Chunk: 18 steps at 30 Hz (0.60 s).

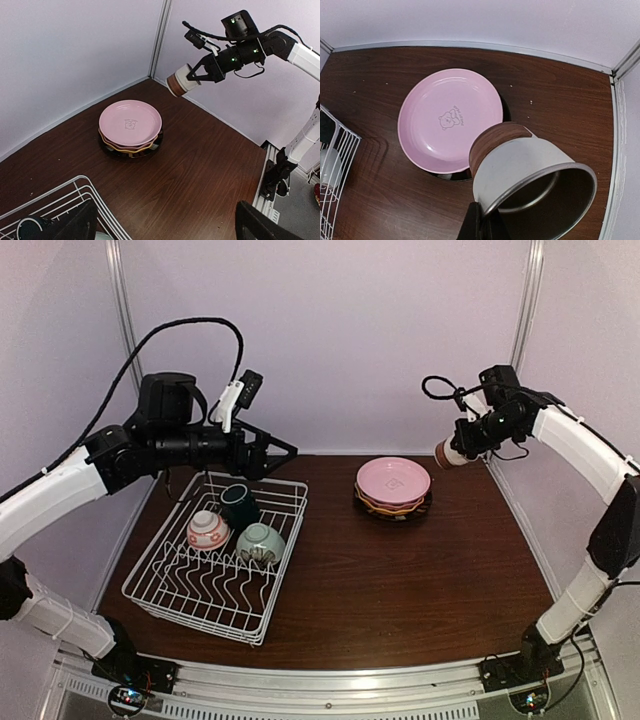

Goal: Unload the mixed dishes from the dish rack
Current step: Place the cup at the corner of the board.

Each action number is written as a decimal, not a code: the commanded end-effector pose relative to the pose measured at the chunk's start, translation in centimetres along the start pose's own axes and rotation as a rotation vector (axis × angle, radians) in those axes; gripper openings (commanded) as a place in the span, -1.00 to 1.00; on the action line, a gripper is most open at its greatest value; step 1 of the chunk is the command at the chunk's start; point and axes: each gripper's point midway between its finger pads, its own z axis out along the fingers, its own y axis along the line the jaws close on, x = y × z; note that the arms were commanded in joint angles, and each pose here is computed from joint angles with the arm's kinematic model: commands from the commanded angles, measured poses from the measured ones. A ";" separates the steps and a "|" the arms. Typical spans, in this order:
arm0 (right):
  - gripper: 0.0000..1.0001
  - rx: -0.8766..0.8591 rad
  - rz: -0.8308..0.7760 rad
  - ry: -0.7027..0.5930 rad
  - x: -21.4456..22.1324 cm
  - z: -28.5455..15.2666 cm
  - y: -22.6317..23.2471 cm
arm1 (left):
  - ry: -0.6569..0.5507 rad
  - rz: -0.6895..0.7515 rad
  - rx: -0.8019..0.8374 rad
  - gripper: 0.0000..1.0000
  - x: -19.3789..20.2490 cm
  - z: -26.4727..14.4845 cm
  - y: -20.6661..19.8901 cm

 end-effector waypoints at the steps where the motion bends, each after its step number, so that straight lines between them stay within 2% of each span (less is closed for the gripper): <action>1: -1.00 0.109 0.027 0.010 -0.8 0.7 -4.0 | 0.033 -0.005 -0.040 0.95 1.1 0.4 1.1; 18: -1.00 0.266 0.044 0.167 -0.7 8.9 -10.6 | 0.085 -0.029 -0.117 0.95 2.4 1.2 2.7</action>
